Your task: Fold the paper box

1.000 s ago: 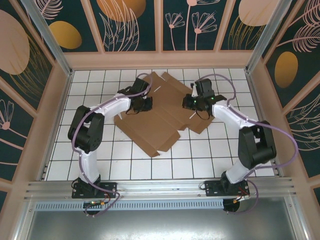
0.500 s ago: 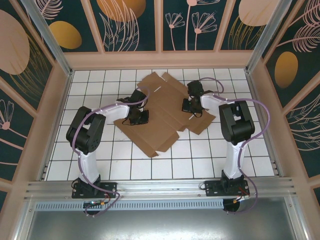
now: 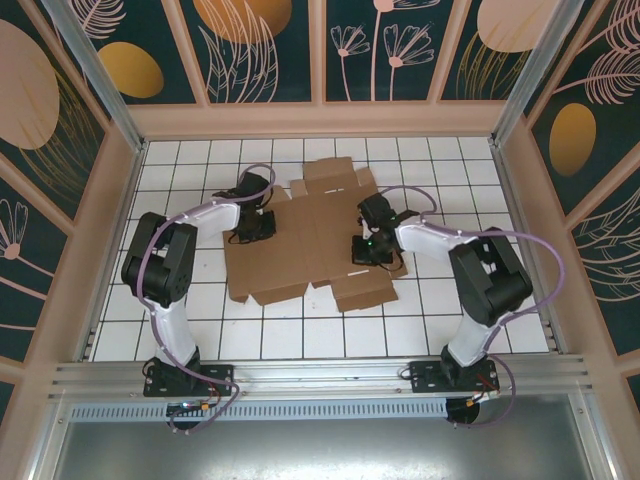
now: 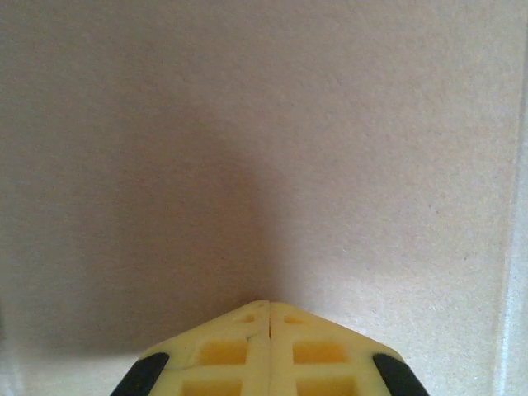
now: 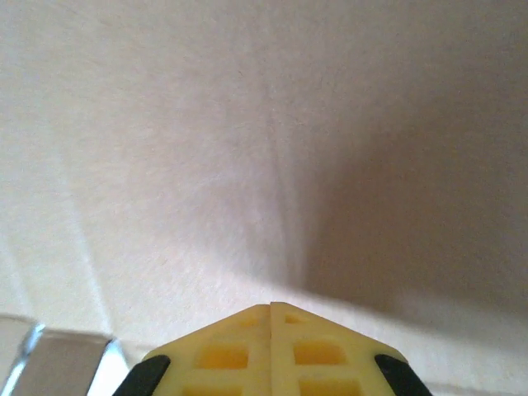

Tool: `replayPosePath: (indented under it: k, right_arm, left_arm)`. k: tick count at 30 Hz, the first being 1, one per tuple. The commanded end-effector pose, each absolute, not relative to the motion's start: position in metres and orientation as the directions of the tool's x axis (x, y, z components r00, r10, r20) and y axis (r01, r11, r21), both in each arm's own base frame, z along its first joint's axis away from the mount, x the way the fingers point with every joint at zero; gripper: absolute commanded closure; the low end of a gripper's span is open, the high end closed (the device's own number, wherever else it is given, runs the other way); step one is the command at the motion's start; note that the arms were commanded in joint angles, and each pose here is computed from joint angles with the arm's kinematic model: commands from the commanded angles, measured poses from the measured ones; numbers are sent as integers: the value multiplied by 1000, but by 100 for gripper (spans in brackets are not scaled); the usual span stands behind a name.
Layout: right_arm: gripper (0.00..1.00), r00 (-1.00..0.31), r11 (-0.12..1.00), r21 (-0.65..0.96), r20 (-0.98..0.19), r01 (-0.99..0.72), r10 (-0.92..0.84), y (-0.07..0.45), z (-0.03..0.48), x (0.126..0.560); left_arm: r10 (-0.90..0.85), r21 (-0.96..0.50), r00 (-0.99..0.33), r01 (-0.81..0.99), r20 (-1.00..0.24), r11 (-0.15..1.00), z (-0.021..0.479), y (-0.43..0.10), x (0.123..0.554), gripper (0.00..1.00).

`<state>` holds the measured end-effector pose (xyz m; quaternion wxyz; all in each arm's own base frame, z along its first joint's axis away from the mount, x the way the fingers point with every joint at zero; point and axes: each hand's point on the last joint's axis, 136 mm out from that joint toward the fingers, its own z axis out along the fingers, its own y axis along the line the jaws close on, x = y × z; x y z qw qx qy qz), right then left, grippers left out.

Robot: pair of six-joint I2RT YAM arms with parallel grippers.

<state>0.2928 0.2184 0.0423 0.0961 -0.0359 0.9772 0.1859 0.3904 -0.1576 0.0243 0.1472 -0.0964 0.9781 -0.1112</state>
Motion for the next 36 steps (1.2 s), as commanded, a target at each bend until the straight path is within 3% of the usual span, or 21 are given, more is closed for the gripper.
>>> replayPosePath:
  k: [1, 3, 5, 6, 7, 9, 12, 18, 25, 36]
  right_arm:
    - [72, -951, 880, 458, -308, -129, 21, 216, 101, 310]
    - [43, -920, 896, 431, -385, -105, 77, 201, 123, 331]
    - [34, -897, 896, 435, -424, -84, 122, 185, 134, 352]
    - [22, -882, 894, 440, -451, -85, 138, 176, 139, 364]
    - [17, -869, 888, 450, -473, -96, 146, 170, 143, 375]
    - [14, -837, 864, 490, -516, -115, 181, 154, 149, 399]
    - [14, -820, 810, 575, -514, -111, 252, 134, 144, 427]
    - [22, -903, 800, 586, -402, -129, 149, 133, 101, 452]
    - [28, -960, 793, 602, -263, -88, 94, 135, 52, 433]
    - [50, -990, 703, 708, -135, -67, 42, 163, 27, 390]
  left_arm:
    - [-199, -349, -912, -66, -360, 935, 76, -180, 409, 100]
    - [-165, -416, -906, 14, -390, 909, 97, -209, 422, 100]
    - [-139, -472, -917, 59, -373, 879, 101, -236, 429, 100]
    - [-122, -500, -927, 78, -355, 863, 97, -249, 430, 100]
    - [-111, -514, -933, 87, -343, 853, 94, -257, 431, 100]
    - [-114, -524, -944, 69, -308, 849, 81, -263, 432, 100]
    - [-130, -520, -956, 26, -262, 854, 59, -254, 426, 100]
    - [-177, -536, -967, -51, -185, 843, 30, -231, 407, 100]
    - [-176, -526, -974, -75, -145, 847, 5, -225, 394, 100]
    - [-175, -529, -980, -102, -90, 842, -29, -216, 380, 100]
